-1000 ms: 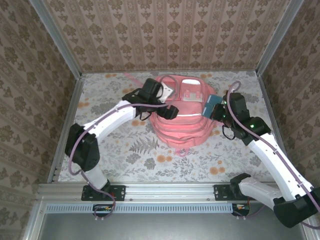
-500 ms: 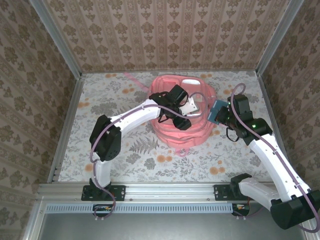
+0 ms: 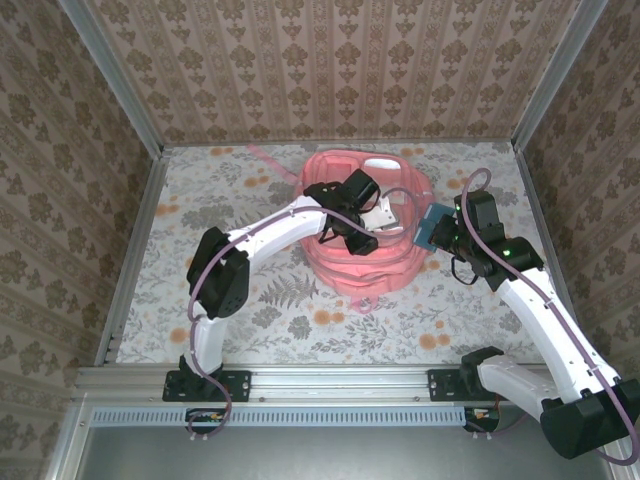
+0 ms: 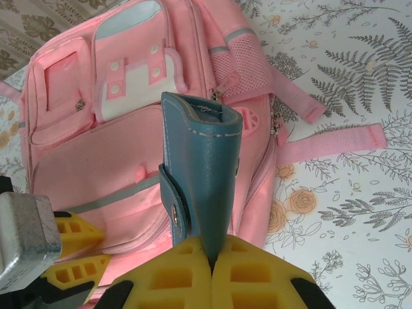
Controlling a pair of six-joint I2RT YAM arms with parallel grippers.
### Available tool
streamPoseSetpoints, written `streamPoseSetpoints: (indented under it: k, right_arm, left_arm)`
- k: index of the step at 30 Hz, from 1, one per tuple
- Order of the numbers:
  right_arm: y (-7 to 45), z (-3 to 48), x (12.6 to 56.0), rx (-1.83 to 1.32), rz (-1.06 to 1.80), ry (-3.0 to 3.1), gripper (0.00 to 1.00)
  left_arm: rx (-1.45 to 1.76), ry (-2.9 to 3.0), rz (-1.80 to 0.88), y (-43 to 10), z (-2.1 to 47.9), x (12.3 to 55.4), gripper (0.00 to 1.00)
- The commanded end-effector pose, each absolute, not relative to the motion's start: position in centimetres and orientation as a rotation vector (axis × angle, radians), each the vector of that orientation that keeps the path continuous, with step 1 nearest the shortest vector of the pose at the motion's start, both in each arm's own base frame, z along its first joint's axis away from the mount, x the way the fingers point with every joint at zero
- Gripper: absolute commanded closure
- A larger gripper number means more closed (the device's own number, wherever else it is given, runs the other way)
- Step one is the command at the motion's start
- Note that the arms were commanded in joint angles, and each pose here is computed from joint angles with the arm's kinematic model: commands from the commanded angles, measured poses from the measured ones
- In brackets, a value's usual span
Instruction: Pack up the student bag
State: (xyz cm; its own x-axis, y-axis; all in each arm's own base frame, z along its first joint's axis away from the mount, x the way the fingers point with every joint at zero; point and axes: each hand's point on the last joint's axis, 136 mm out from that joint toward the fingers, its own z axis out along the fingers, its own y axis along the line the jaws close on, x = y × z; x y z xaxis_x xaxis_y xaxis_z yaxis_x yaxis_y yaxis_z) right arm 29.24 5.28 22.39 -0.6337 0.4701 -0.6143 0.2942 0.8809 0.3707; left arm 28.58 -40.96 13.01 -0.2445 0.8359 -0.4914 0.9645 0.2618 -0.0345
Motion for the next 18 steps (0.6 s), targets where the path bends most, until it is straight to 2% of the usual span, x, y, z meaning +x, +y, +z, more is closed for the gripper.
streamPoseSetpoints:
  k: [1, 5, 9, 18]
  right_arm:
    - [5.2, 22.5, 28.9, 0.572, 0.325, 2.291, 1.00]
    - [5.2, 22.4, 28.8, 0.581, 0.330, 2.288, 1.00]
    - [5.4, 22.4, 28.7, 0.590, 0.347, 2.290, 1.00]
    - [6.3, 21.8, 27.7, 0.630, 0.447, 2.309, 1.00]
  left_arm:
    - [1.657, 2.157, -0.448, -41.0, 13.2, 29.0, 0.81]
    - [1.642, 2.139, -0.419, -41.0, 13.8, 29.5, 0.93]
    - [1.606, 2.086, -0.421, -41.4, 15.5, 30.0, 1.00]
    - [1.321, 1.947, -0.437, -42.3, 22.0, 32.6, 1.00]
